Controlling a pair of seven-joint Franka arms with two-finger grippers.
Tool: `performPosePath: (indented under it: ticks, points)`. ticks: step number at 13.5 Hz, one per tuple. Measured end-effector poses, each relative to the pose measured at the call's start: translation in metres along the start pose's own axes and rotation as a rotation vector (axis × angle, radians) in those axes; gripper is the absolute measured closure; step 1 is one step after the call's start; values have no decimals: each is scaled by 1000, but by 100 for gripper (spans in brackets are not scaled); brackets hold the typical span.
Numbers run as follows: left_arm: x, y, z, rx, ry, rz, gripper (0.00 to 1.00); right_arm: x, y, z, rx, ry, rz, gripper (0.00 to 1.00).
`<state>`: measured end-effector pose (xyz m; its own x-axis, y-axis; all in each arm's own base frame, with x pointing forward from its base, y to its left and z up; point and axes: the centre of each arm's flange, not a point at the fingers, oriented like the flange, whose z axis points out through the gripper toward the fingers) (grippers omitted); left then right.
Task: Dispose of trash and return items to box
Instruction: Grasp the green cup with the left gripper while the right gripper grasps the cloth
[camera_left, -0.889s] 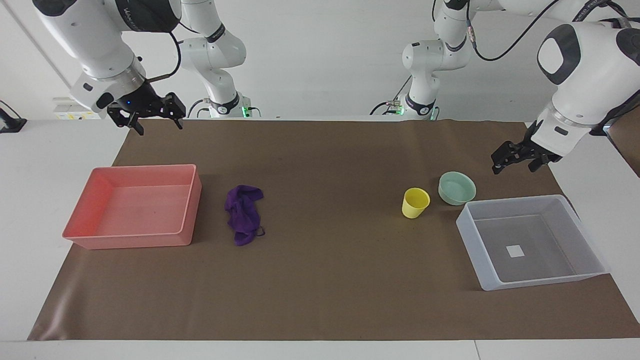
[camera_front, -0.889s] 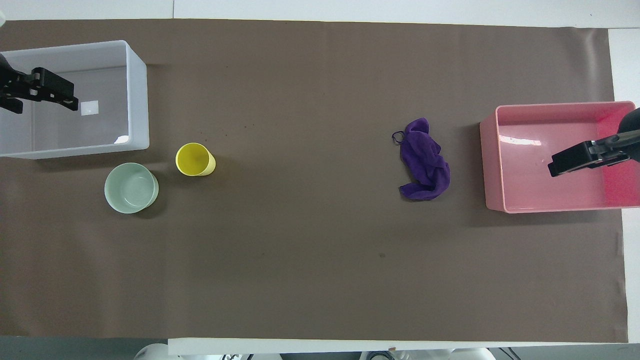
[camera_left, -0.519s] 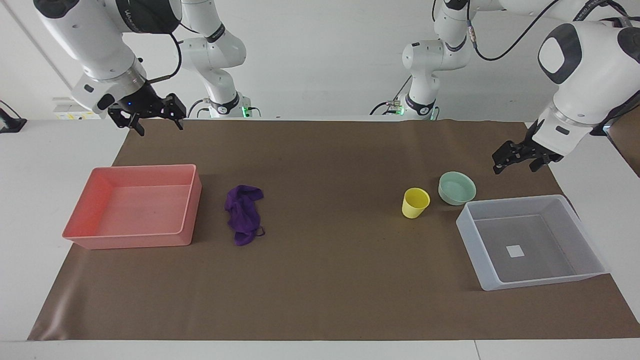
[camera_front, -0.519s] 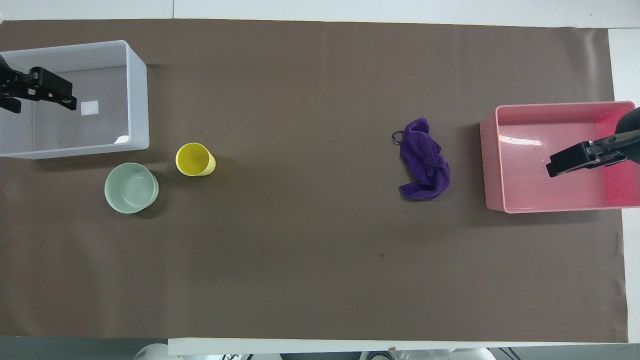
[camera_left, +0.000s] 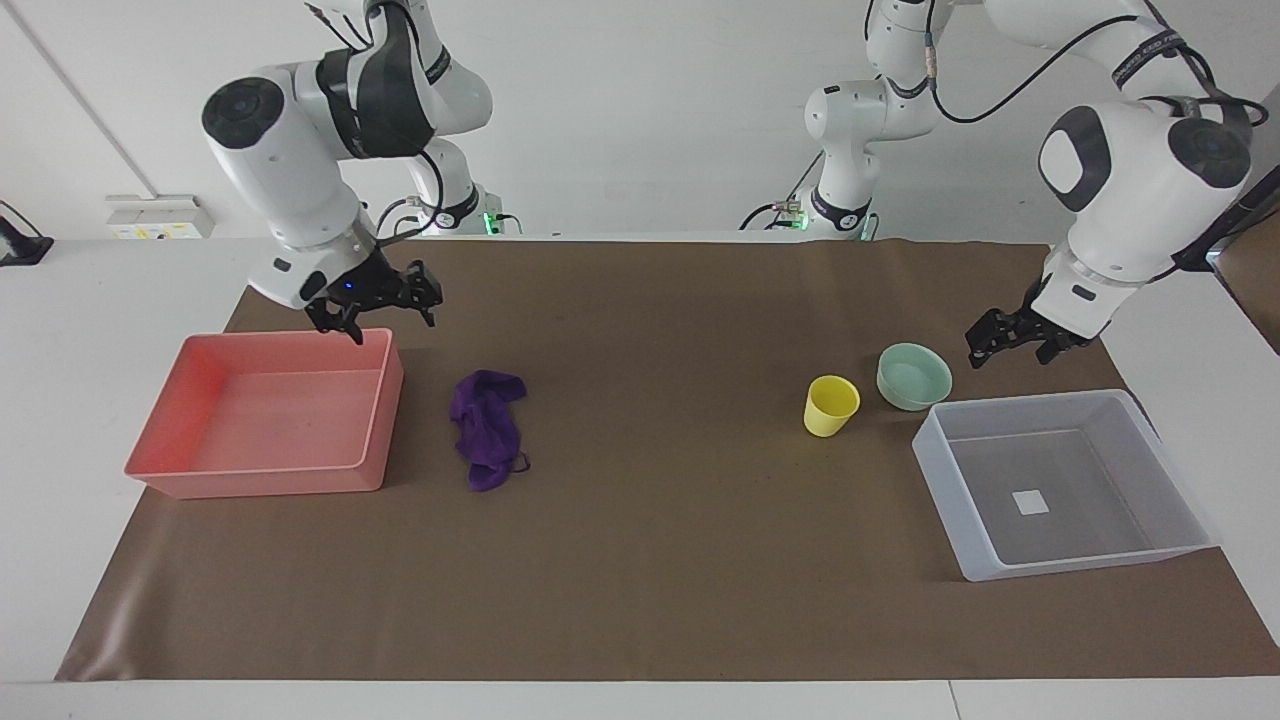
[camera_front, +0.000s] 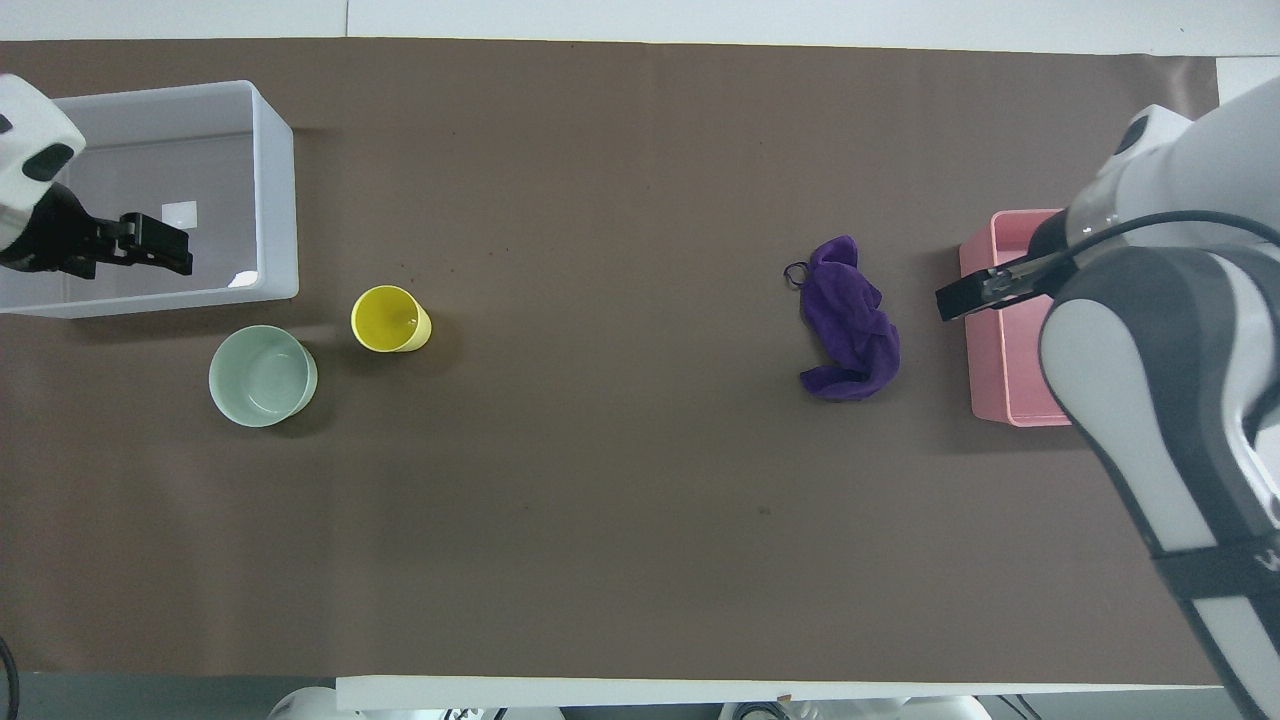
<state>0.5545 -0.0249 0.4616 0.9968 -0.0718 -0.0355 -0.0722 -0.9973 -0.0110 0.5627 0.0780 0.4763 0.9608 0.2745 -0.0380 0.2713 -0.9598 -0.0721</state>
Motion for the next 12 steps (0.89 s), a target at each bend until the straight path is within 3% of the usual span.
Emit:
performPosePath:
  ticks: [3,6,9,10,11,12]
  points:
    - [-40,-6,77,2,40,-9,0,19,-30,84,-19,23,-52,0]
    - [-45,-9,105,1,52,-16,0,4,-33,147,-28,6,-57,0]
    - [-47,-9,117,0,61,-21,4,-7,-33,176,-33,3,-57,7]
    - [-47,-9,122,0,76,-29,4,-9,-32,179,-33,-1,-56,19]
    - [-48,-9,126,0,82,-34,12,-9,-31,178,-33,-1,-53,34]
    - [-48,-9,129,-1,82,-35,28,-8,-30,177,-34,1,-51,48]
